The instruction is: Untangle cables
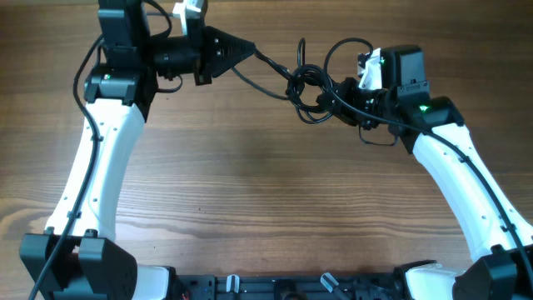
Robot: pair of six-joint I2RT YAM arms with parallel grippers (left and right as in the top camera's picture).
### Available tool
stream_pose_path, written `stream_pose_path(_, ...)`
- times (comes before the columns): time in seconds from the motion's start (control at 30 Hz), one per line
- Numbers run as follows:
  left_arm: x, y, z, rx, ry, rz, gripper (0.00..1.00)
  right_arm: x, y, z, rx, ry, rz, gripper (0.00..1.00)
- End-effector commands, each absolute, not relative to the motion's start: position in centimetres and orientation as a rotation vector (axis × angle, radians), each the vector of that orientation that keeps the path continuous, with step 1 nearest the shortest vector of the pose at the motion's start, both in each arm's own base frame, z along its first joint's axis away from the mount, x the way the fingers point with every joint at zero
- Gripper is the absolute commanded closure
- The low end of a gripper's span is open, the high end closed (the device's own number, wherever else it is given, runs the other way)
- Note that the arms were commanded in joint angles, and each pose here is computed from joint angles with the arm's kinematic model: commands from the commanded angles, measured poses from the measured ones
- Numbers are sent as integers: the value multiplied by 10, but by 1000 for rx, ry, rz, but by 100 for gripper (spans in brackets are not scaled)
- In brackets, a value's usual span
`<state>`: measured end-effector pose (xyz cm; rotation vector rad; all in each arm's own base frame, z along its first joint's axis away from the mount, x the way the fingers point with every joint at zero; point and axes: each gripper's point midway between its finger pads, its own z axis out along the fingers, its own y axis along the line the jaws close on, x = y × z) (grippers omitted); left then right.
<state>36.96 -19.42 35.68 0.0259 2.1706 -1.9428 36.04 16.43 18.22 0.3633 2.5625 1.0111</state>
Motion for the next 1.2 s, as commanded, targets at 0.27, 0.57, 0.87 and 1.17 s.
stream_pose_path(0.27,376,-164,356,80,2123,-1658,95,360,120,133,519,2650,706,83)
stream_pose_path(0.57,374,-185,280,-28,2419,-1189,63,363,121,136,511,2634,714,82)
stream_pose_path(0.87,374,-199,267,-15,2453,-1029,60,354,138,131,373,2671,650,53)
stream_pose_path(1.17,368,-225,246,36,2525,-1050,60,360,121,138,450,2653,720,4)
